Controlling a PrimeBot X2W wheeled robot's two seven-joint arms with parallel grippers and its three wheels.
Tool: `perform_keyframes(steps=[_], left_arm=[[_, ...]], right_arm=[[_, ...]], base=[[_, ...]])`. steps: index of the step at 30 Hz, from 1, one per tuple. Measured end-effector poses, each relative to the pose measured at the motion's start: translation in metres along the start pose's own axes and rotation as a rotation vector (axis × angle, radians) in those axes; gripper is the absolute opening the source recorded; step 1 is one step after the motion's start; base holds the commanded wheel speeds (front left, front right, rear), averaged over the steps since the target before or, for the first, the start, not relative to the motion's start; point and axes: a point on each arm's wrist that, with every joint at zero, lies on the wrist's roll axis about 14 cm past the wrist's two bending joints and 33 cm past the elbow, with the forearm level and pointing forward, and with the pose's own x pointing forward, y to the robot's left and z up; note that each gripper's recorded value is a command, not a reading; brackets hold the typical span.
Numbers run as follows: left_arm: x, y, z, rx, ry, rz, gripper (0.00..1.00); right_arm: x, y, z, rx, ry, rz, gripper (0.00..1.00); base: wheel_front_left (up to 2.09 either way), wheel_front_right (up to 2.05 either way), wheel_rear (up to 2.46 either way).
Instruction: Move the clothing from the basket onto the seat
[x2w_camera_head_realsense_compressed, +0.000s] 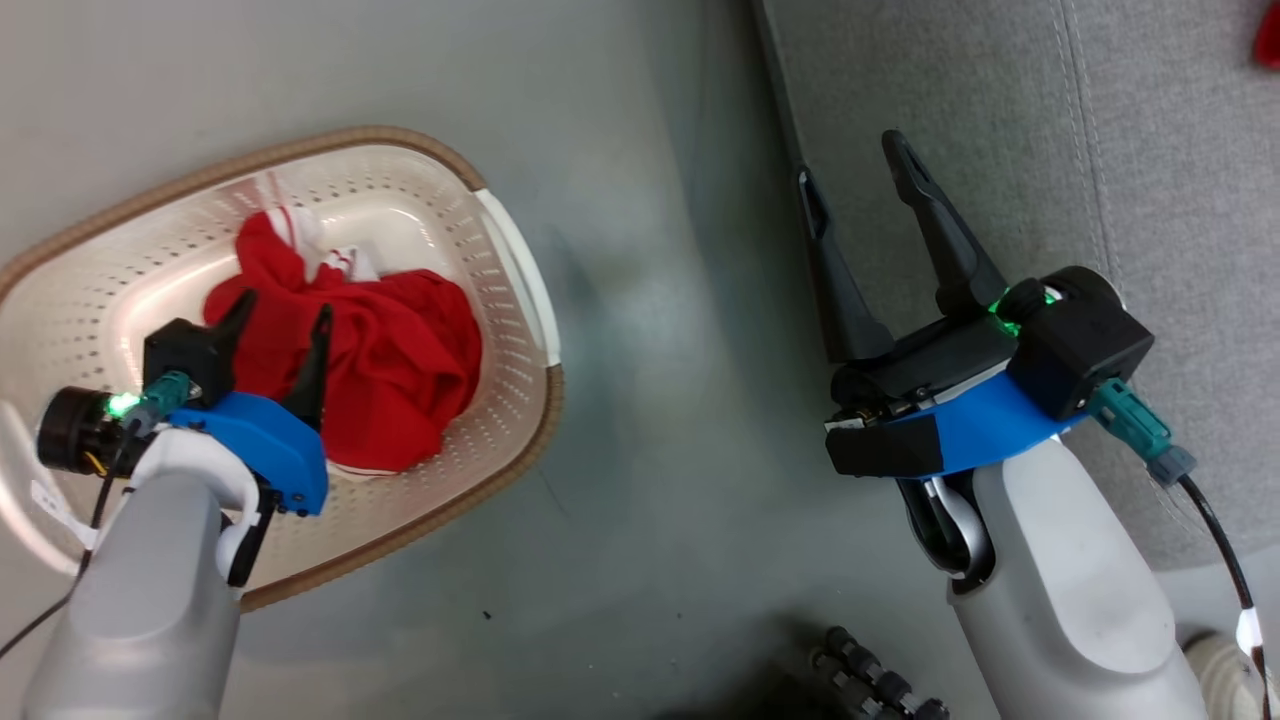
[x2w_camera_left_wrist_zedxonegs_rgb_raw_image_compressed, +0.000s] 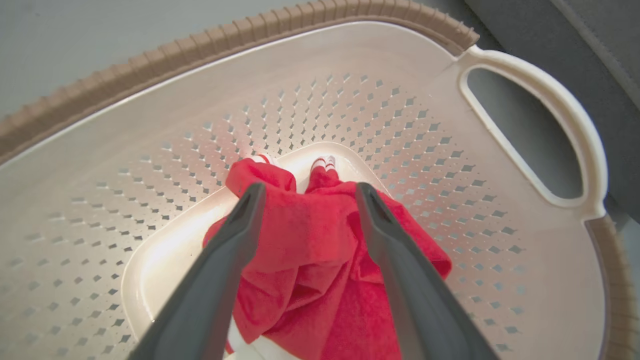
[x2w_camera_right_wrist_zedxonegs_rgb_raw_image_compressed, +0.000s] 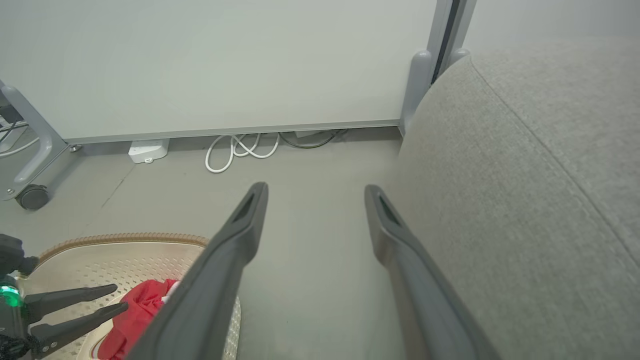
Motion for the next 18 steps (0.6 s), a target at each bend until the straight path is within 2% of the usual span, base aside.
perform_keyframes(steps=[10,18], left_arm=[[0.036,0.009,-0.045,0.029,0.131,0.022,1.00],[0.046,0.002,-0.081,0.012,0.285,0.023,1.00]], right_arm=[[-0.004,-0.013,-0.031,0.006,0.081,-0.038,1.00],[-0.004,-0.020,-0.035,0.001,0.087,-0.054,1.00]], base=[[0.00,0.00,0.00],[0.00,0.00,0.00]])
